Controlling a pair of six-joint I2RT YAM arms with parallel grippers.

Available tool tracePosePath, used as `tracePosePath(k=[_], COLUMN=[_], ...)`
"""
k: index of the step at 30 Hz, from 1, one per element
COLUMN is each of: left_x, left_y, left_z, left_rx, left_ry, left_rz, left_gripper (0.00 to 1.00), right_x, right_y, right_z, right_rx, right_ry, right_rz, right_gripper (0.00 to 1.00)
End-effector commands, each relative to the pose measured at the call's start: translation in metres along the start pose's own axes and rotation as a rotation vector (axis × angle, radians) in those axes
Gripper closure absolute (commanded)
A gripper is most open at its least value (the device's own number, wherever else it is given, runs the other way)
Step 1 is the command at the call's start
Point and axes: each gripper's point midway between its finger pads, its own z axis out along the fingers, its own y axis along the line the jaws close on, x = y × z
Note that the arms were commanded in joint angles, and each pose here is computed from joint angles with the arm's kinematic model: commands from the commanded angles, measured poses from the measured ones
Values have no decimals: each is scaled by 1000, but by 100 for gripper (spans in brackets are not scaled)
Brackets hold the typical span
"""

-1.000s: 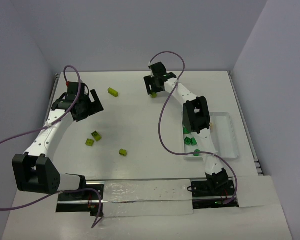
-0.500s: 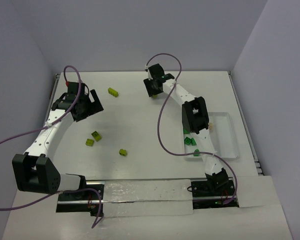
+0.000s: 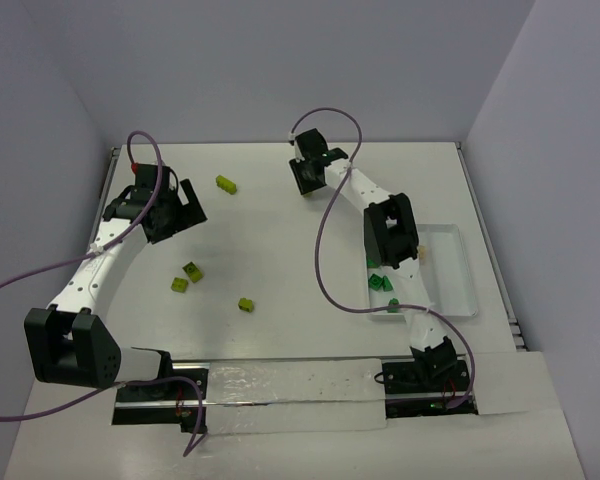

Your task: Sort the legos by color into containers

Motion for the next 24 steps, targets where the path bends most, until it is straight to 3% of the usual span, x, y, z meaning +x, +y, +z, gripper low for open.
tracePosePath(k=[1, 6, 11, 13, 14, 16, 19, 24], left_x=[-20, -20, -21, -24, -25, -29, -29, -27], left_y=[-6, -9, -14, -16, -16, -19, -21, -24], left_z=[-14, -18, -23, -26, -26, -29, -30, -33], left_rx=[23, 42, 72, 78, 78, 88, 101, 123], left_ry=[-58, -61, -63, -71, -74, -84, -86, -87], left_rz=[2, -2, -8, -3, -2, -3, -3, -5], left_gripper=[1, 2, 2, 2, 2, 2, 2, 2], right_x=[-51, -61, -39, -4, -10, 22, 36, 95], right_y=[3, 1, -7, -16, -24, -37, -59, -112], right_z=[-67, -117, -156, -162, -183, -188, -225, -262], right_rx=[1, -6, 19, 45, 52, 72, 106, 216], right_ry=[-152, -228, -230, -193, -244, -217, -284, -313], right_rz=[41, 102, 163, 202, 227, 279, 347, 521], right_gripper=[76, 77, 76, 76, 76, 76, 76, 76])
